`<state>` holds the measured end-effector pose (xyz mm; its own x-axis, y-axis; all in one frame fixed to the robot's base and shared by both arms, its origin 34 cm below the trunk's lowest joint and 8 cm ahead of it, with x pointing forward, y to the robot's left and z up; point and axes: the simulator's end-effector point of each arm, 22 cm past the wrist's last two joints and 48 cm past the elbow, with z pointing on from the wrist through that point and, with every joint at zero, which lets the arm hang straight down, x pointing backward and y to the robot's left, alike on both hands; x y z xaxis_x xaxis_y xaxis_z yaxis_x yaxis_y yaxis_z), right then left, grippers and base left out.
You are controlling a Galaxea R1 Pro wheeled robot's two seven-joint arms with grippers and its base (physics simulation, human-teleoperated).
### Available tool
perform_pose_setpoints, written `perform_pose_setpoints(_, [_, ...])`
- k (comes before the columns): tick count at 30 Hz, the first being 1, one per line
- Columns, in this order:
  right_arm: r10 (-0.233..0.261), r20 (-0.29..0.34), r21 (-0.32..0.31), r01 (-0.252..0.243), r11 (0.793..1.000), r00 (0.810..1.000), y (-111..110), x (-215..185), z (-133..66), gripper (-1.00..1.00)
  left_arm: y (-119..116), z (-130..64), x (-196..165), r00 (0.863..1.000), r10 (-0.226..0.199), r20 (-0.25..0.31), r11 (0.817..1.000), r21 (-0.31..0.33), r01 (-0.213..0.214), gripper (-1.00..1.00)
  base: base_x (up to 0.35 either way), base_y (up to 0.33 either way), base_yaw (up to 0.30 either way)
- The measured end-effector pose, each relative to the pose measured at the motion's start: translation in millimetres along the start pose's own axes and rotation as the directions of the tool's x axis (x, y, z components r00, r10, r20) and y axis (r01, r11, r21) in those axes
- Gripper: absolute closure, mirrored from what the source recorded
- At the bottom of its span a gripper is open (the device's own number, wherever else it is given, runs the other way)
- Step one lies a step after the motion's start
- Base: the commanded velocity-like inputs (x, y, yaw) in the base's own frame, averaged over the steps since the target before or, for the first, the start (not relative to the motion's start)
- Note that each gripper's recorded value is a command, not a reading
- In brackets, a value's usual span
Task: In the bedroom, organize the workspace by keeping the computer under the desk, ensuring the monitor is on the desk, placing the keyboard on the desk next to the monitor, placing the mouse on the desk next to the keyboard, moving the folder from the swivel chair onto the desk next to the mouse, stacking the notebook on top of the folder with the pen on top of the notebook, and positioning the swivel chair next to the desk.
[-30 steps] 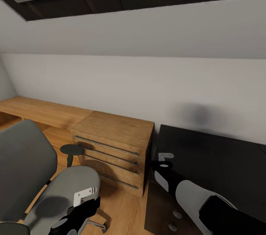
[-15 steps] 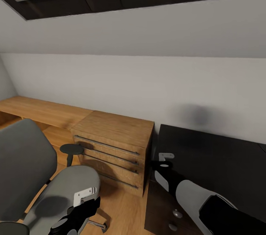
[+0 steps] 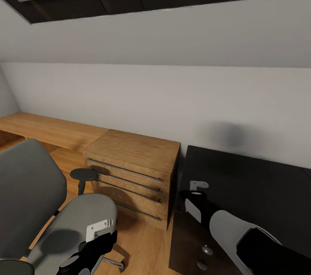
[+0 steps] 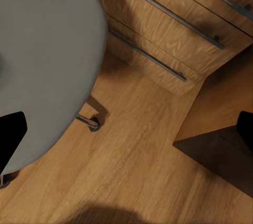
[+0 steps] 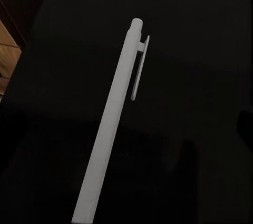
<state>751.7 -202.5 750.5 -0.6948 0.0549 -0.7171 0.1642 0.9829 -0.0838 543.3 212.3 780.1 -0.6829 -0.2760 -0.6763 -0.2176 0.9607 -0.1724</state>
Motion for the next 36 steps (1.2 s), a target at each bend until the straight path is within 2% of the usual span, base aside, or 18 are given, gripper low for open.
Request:
perform_pose_setpoints(20, [0.002,-0.009,0.005,-0.002,1.000,1.000,-3.7,1.9,0.8,-1.00,-0.7,-0.1,0.4,1.000,0.000,-0.001,1.000,0.001,0.000,-1.00,0.000,0.000,0.000])
perform_pose_setpoints(27, [0.002,-0.010,0.005,-0.002,1.000,1.000,-2.8,9.6,8.4,-1.00,0.2,7.7,7.9,1.000,0.001,-0.002,1.000,0.003,-0.001,-1.00,0.000,0.000,0.000])
perform_pose_setpoints(36, [0.001,-0.010,0.004,-0.001,1.000,1.000,-2.1,9.6,8.2,-1.00,0.1,7.7,8.0,1.000,0.002,-0.002,1.000,0.003,-0.002,-1.00,0.000,0.000,0.000])
